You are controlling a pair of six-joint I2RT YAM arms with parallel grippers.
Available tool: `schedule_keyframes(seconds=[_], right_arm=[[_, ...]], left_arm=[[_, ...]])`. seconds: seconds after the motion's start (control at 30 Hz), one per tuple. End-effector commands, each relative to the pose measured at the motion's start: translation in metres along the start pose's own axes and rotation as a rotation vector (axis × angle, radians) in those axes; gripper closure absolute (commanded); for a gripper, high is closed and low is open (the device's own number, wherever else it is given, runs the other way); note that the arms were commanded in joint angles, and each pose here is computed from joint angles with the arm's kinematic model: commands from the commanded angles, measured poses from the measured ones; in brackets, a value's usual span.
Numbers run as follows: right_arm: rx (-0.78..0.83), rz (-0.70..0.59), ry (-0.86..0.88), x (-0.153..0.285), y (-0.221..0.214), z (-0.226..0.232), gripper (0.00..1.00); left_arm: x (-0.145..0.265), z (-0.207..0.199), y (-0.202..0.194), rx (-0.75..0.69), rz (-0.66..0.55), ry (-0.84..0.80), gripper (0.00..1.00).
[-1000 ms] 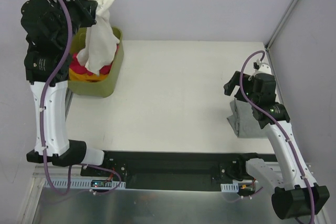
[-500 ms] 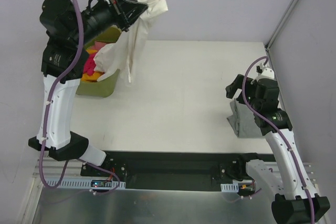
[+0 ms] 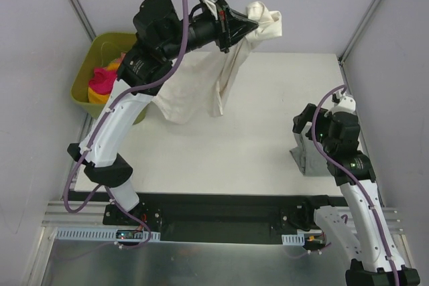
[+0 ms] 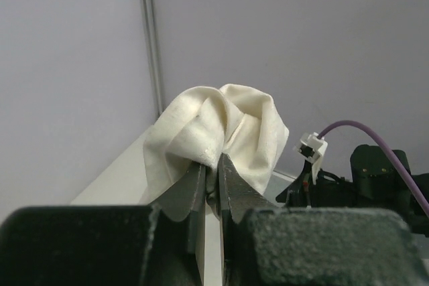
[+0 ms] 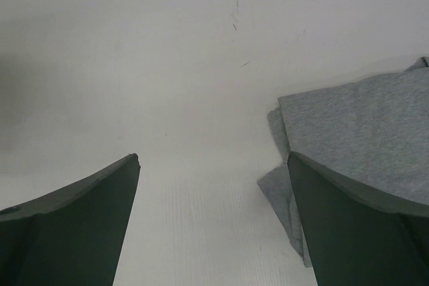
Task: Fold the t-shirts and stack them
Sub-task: Move the tshirt to the center of the board
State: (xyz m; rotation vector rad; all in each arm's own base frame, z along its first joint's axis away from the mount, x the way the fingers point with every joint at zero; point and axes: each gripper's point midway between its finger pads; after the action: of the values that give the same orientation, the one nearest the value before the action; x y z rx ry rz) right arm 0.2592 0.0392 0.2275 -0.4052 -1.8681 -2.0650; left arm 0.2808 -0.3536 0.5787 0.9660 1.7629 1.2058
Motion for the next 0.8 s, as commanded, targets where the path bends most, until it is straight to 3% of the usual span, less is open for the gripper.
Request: schedule_keyframes(seconds=[0.0, 0.23, 0.37, 0.4, 0.47, 0.5, 0.57, 0.63, 0.77], right_arm=[[0.016, -0.029, -0.028, 0.005, 0.002, -0.006, 0.03], [0.020, -0.026, -0.031, 0.005, -0.001, -0.007, 0.03], [0.021, -0.006, -0.019, 0.002, -0.004, -0.005, 0.03], [0.021, 0.002, -0.015, 0.002, -0.005, -0.004, 0.03], [0.019, 0.027, -0.016, 0.000, -0.007, -0.003, 0.03], [0.017, 0.038, -0.016, 0.000, -0.008, -0.003, 0.03], [0.012, 0.078, 0.002, -0.006, -0.013, 0.002, 0.03], [0.002, 0.139, 0.033, -0.010, -0.022, 0.008, 0.03], [-0.040, 0.307, 0.068, -0.016, -0.049, 0.019, 0.03]], left_arm=[[0.003, -0.019, 0.077, -0.131, -0.269, -0.006, 1.00], [-0.009, -0.002, 0.064, -0.076, -0.260, 0.056, 1.00], [-0.002, 0.041, 0.040, -0.060, -0.231, 0.261, 1.00], [-0.002, 0.073, 0.011, -0.042, -0.187, 0.394, 1.00], [0.009, 0.097, -0.010, -0.038, -0.160, 0.515, 1.00], [0.020, 0.131, -0.042, -0.027, -0.120, 0.679, 1.00], [0.036, 0.159, -0.072, -0.023, -0.080, 0.829, 1.00], [0.058, 0.193, -0.128, -0.024, 0.012, 1.009, 1.00], [0.092, 0.220, -0.214, 0.024, 0.194, 1.162, 1.00]])
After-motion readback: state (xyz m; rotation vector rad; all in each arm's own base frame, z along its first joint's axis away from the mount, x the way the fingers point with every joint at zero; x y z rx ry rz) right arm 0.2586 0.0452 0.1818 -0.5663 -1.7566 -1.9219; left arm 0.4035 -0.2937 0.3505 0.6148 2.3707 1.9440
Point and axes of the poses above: each gripper's point midway between its finger pads, its own x axis back along the fingers, its own z axis along the line the jaws close on, y = z × x, and after that the axes turned 11 degrees about x, right-handed
